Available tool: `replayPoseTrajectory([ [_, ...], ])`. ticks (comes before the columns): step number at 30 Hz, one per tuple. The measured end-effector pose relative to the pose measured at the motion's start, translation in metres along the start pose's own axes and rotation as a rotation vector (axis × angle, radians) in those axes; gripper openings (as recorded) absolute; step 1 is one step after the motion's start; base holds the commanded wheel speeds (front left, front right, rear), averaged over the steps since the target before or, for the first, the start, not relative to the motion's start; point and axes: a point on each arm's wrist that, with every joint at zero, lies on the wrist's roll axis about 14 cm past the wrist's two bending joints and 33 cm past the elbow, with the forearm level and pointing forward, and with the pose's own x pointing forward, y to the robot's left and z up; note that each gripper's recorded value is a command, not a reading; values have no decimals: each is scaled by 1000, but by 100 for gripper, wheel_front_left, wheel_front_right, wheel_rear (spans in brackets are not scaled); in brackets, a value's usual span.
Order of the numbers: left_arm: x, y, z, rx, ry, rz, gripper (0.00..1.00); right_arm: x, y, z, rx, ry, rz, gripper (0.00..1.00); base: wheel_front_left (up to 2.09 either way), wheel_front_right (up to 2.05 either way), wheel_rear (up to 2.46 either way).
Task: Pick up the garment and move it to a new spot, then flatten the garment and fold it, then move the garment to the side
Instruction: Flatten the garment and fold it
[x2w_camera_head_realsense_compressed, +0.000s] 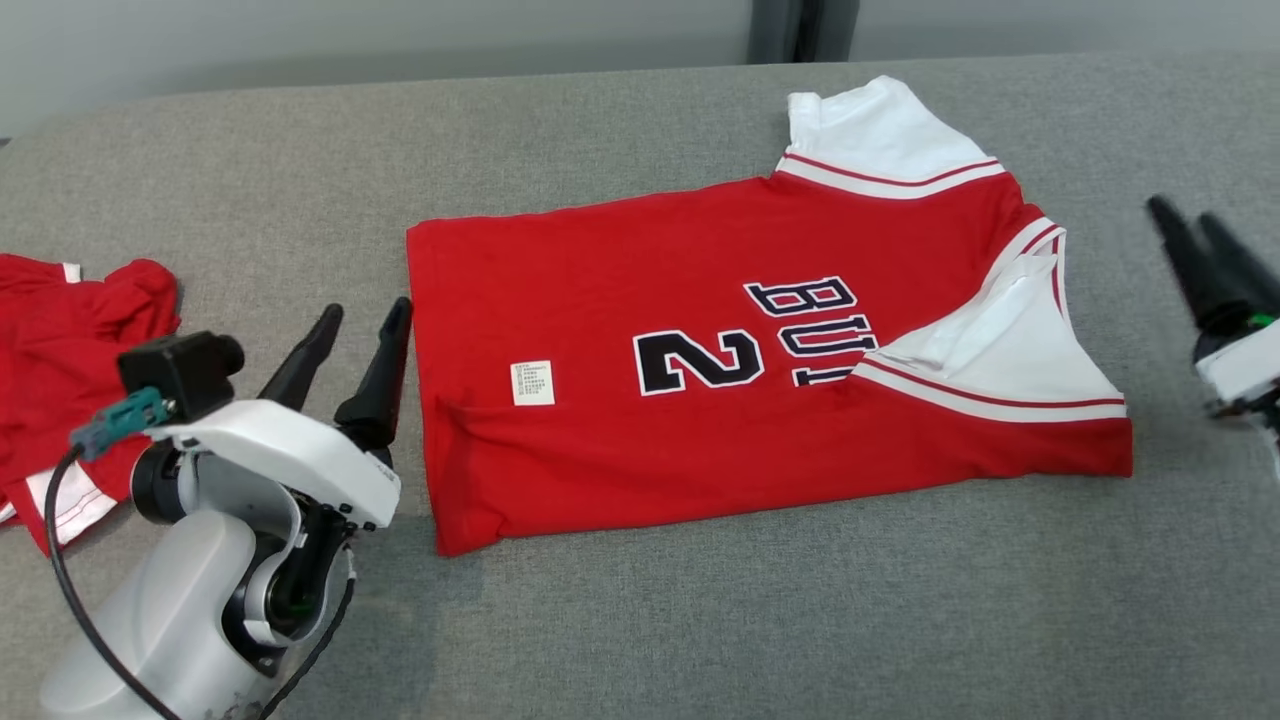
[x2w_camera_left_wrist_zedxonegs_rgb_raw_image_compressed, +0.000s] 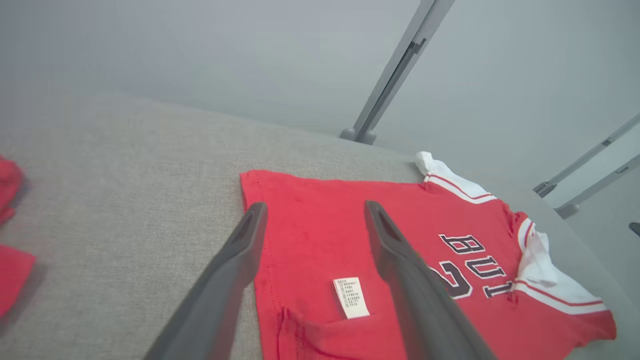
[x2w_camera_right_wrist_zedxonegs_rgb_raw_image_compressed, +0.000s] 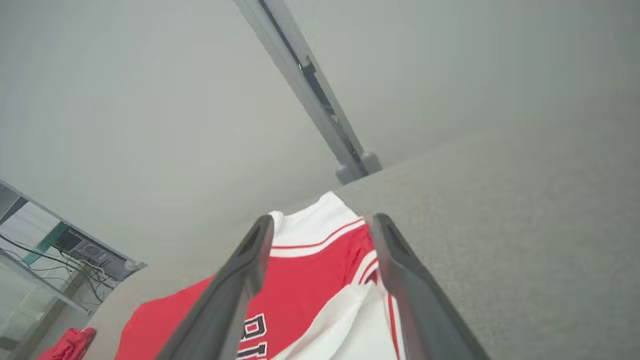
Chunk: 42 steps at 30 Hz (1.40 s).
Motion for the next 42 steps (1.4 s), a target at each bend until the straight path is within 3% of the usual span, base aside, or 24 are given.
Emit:
replayPoseTrajectory([
  [2,-3,4,9,17,-76,19,100,-2,-3,38,-92,-117,-6,100,0,0,0],
  [4,-8,7,6,24,-119,41,100,-10,-3,49,-140,-188,-13,100,0,0,0],
  [12,-25,6,-27,43,-119,89,100,-56,2,6,-171,-298,-73,100,0,0,0],
  [15,-30,3,-38,68,-117,96,100,-69,7,5,-112,-364,-95,100,0,0,0],
  [27,-47,18,-120,47,83,191,100,-88,6,-14,-133,-363,-140,100,0,0,0],
  [36,-37,24,-134,30,138,195,100,-88,-2,-19,-129,-350,-163,100,0,0,0],
  [37,-36,23,-136,29,146,189,87,-88,-3,-19,-128,-348,-165,100,0,0,0],
  [38,-35,23,-136,31,153,184,31,-88,-4,-20,-127,-346,-167,100,0,0,0],
  [39,-34,23,-138,33,159,179,0,-88,-5,-21,-126,-343,-169,100,0,0,0],
  [42,-31,18,-142,27,184,159,0,-88,-11,-26,-130,-324,-188,100,0,0,0],
])
